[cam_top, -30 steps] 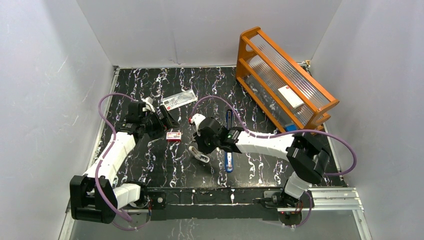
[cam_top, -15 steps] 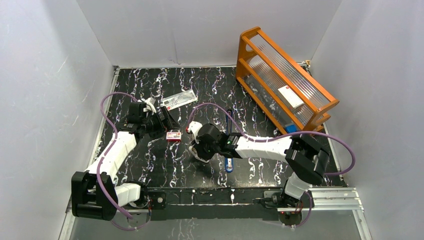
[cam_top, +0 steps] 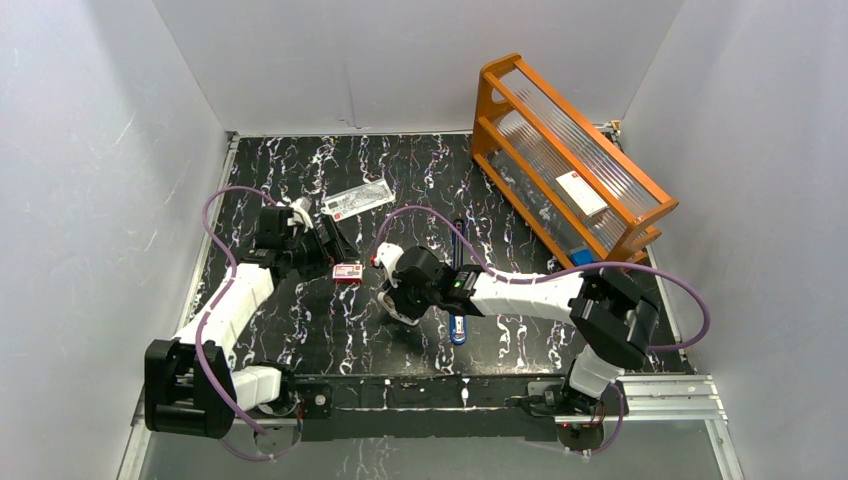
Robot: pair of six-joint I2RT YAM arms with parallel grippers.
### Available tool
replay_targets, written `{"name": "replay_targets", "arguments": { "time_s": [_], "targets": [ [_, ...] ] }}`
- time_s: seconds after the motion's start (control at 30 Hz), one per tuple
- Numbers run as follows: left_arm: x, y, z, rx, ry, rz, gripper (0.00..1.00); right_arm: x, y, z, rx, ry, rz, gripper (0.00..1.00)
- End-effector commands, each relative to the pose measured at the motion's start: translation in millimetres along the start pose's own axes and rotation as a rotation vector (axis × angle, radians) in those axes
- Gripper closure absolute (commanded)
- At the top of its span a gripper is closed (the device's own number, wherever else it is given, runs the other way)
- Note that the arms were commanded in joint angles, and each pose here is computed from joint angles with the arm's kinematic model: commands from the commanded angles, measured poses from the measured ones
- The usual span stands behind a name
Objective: Load the staples into the stapler
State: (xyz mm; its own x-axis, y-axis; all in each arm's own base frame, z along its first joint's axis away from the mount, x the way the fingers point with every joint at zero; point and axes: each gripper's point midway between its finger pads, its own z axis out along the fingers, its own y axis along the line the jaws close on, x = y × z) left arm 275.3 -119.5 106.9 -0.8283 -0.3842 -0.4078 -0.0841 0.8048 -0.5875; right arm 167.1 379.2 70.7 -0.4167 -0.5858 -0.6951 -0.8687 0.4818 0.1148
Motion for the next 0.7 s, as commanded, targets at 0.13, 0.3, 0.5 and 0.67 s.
{"name": "replay_targets", "arguments": {
  "time_s": [0.13,0.3,0.5,0.67],
  "targets": [
    [1.4,5.3,0.9,-0.009,-0.002,0.015,0.13,-6.2,2.2,7.4,-0.019,-0.023,-0.057,0.77],
    [1.6,6.6,1.0,-0.013,-0.004,0.014,0.12,-3.2,1.2,9.8,-0.019,-0.017,-0.073,0.77],
    [1.5,7.3,1.1,-0.014,-0.005,0.013,0.13,-0.6,-3.8,12.8,0.002,-0.009,-0.085,0.78],
    [1.5,8.2,2.0,-0.017,-0.004,0.014,0.13,-2.7,-5.0,12.1,0.008,-0.018,-0.093,0.79]
  ]
}}
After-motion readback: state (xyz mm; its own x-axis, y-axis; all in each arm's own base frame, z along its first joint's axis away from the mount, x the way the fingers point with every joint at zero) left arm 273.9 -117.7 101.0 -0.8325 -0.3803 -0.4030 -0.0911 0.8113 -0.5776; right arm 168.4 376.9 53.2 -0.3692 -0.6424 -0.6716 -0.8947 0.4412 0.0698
